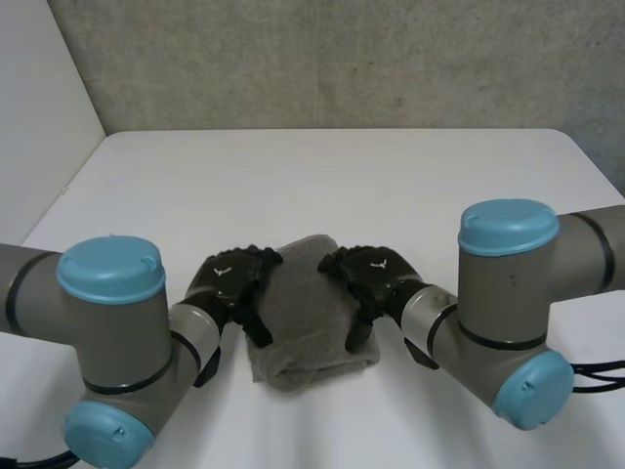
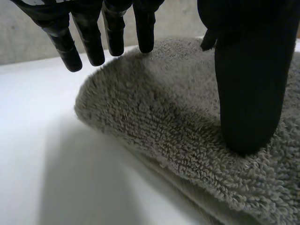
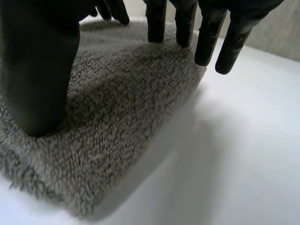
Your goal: Fold the laundry
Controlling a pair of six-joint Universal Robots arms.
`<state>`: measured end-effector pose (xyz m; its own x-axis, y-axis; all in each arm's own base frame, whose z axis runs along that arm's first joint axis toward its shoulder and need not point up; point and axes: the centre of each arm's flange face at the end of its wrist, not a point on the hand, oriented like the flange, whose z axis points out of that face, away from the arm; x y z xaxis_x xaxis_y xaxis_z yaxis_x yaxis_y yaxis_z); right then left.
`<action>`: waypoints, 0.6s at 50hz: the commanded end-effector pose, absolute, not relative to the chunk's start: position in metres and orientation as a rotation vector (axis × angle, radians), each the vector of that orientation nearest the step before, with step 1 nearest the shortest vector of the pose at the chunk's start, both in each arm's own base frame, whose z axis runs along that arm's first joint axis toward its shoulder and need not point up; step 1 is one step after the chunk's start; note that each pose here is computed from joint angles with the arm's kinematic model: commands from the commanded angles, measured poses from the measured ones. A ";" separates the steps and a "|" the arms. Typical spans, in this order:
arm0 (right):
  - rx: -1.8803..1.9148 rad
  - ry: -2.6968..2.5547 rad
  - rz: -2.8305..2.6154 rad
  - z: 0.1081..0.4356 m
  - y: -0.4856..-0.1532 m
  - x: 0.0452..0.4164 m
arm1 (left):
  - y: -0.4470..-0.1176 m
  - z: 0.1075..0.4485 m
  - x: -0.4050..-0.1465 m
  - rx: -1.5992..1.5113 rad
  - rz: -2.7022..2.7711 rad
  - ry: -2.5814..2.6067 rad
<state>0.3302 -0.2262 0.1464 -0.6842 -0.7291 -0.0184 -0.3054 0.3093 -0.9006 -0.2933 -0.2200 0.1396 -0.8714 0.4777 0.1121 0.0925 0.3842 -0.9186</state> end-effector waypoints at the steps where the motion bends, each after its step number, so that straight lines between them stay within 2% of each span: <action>1: -0.927 2.116 -1.431 0.177 -0.230 0.328 | -0.223 0.173 -0.293 -0.465 1.585 -2.208; 3: -0.878 2.031 -1.578 0.222 -0.234 0.318 | -0.224 0.212 -0.291 -0.431 1.689 -2.107; 4: -0.878 2.031 -1.579 0.222 -0.234 0.318 | -0.224 0.212 -0.291 -0.431 1.690 -2.107; 5: -0.850 1.991 -1.649 0.244 -0.237 0.312 | -0.223 0.233 -0.291 -0.415 1.739 -2.047; 6: -0.818 1.947 -1.721 0.265 -0.238 0.306 | -0.223 0.233 -0.291 -0.415 1.740 -2.047; 7: -0.817 1.947 -1.722 0.265 -0.238 0.306 | -0.222 0.255 -0.290 -0.399 1.780 -1.999; 8: -0.780 1.910 -1.786 0.284 -0.240 0.301 | -0.218 0.280 -0.286 -0.382 1.820 -1.957; 9: -0.779 1.909 -1.786 0.284 -0.240 0.301 | -0.218 0.280 -0.286 -0.382 1.821 -1.957; 11: -0.675 1.876 -1.920 0.319 -0.244 0.285 | -0.210 0.321 -0.277 -0.337 1.866 -1.952; 12: -0.674 1.876 -1.921 0.319 -0.244 0.285 | -0.210 0.321 -0.277 -0.337 1.866 -1.952; 13: -0.616 1.884 -1.988 0.334 -0.245 0.276 | -0.207 0.337 -0.272 -0.310 1.878 -1.971; 14: -0.574 1.904 -2.031 0.343 -0.244 0.269 | -0.207 0.337 -0.272 -0.310 1.878 -1.971; 16: -0.545 1.937 -2.052 0.348 -0.244 0.263 | -0.202 0.362 -0.262 -0.267 1.889 -2.016; 19: -0.527 1.998 -2.048 0.352 -0.244 0.256 | -0.197 0.371 -0.255 -0.261 1.868 -2.073; 30: -0.504 2.036 -2.064 0.358 -0.247 0.247 | -0.204 0.369 -0.246 -0.237 1.874 -2.119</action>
